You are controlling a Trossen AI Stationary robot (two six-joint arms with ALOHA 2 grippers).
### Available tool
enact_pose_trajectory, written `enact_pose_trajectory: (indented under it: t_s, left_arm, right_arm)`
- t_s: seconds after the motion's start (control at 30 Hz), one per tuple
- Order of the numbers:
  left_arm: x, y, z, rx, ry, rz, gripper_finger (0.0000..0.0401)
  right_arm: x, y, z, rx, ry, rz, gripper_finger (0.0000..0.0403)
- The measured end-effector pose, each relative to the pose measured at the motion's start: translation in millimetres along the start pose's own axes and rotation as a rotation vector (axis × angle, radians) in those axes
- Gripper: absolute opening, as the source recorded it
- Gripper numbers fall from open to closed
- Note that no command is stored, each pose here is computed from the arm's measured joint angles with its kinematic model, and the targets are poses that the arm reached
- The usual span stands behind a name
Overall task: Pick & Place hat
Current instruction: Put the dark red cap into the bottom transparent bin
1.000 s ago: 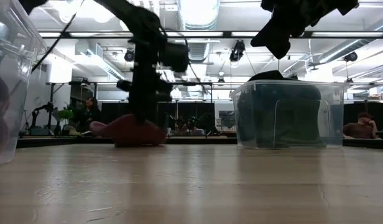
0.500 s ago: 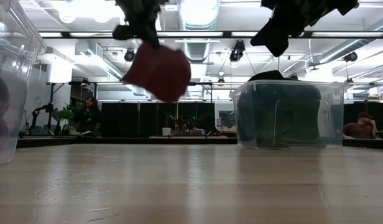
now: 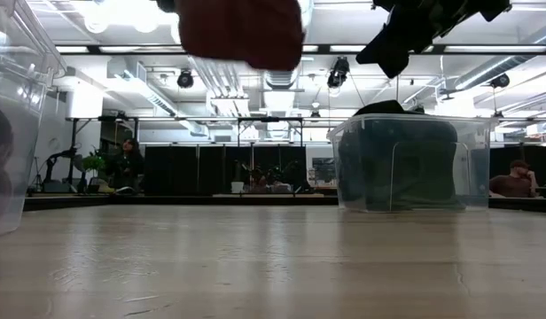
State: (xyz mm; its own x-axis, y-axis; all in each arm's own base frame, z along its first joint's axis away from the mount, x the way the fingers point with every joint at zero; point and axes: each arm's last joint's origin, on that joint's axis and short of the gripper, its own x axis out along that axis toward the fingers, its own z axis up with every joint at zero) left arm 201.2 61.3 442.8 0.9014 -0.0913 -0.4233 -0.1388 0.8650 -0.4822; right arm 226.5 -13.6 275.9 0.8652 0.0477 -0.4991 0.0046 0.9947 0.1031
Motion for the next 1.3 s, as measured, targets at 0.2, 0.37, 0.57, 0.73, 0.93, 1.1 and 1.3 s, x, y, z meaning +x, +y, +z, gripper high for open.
enact_pose_trajectory:
  t_s: [0.2, 0.37, 0.57, 0.73, 0.93, 1.1, 1.3]
  left_arm:
    - [-9.6, -13.6, -5.3, 0.073, 0.062, -0.240, 0.0007]
    - [-7.2, -12.6, -5.9, 0.090, 0.075, -0.243, 0.0007]
    - [-2.0, -11.1, -5.7, 0.114, 0.091, -0.261, 0.0007]
    - [-0.1, -11.9, -2.7, 0.185, 0.049, -0.279, 0.0007]
    - [-2.9, -21.1, 13.4, 0.336, -0.125, -0.358, 0.0007]
    - [-6.4, -27.7, 21.3, 0.422, -0.205, -0.457, 0.0007]
    - [-4.7, -33.6, 26.5, 0.510, -0.257, -0.596, 0.0007]
  right_arm:
    - [0.0, 0.0, 0.0, -0.007, 0.000, 0.000, 0.0009]
    - [0.0, 0.0, 0.0, -0.014, 0.000, 0.000, 0.0009]
    - [0.0, 0.0, 1.5, -0.044, -0.015, -0.002, 0.0009]
    - [-0.2, 0.4, 7.8, -0.106, -0.080, -0.001, 0.0009]
    - [-2.0, 1.3, 20.6, -0.201, -0.216, -0.008, 0.0009]
    - [-2.6, -7.3, 23.4, -0.025, -0.247, -0.106, 0.0009]
    - [-4.5, -12.1, 29.1, -0.062, -0.310, -0.181, 0.0009]
